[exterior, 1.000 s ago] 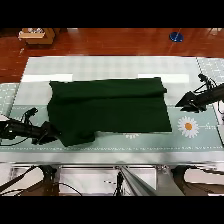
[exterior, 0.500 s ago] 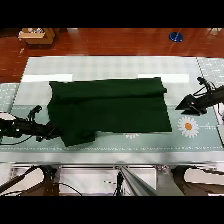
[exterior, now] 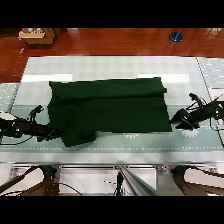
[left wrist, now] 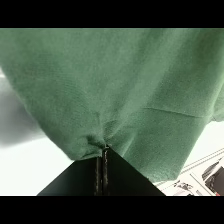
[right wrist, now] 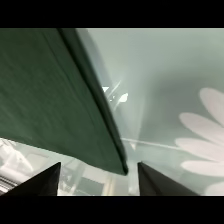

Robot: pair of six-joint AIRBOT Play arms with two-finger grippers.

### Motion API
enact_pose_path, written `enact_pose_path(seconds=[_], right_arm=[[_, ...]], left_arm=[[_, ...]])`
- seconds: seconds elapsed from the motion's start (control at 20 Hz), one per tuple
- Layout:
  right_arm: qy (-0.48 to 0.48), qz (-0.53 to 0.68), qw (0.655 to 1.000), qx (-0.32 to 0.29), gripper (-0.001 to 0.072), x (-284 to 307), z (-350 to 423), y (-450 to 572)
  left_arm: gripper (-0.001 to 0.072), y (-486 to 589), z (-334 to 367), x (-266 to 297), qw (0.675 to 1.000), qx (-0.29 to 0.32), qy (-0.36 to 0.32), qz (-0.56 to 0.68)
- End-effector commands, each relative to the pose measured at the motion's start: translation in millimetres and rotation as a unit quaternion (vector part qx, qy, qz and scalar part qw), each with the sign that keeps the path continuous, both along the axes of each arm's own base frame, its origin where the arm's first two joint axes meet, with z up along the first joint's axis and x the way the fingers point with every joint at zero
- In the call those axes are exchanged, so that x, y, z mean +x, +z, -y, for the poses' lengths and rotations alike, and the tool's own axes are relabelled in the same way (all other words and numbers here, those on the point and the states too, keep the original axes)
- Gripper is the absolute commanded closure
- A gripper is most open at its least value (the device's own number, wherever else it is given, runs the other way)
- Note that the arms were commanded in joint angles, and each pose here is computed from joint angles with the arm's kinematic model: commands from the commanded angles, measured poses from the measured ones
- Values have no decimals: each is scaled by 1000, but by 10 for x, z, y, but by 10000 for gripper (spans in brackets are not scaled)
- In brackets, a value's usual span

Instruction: Fold the shirts.

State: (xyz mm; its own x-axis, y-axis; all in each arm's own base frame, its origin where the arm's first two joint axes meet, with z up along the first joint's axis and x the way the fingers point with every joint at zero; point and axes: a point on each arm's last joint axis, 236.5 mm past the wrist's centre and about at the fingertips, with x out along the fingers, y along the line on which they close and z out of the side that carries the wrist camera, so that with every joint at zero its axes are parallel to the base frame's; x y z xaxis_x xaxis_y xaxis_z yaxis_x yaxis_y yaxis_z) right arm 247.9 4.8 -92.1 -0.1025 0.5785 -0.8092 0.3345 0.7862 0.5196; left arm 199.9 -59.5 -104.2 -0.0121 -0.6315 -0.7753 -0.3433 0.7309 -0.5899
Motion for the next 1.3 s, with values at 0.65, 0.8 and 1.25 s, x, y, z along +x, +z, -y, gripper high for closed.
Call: enact_pose_path(seconds=[0.65,0.8,1.25], right_arm=[[-71,191,976,81,693,503,-452,660],[-137,336,927,92,694,993,-434,1411],[-132,465,875,-27,694,2094,-146,2066]], left_arm=[[680,1133,189,978,968,-78,32,237],[680,1571,67,1254,950,-49,34,305],[679,1830,-256,2009,909,39,106,401]])
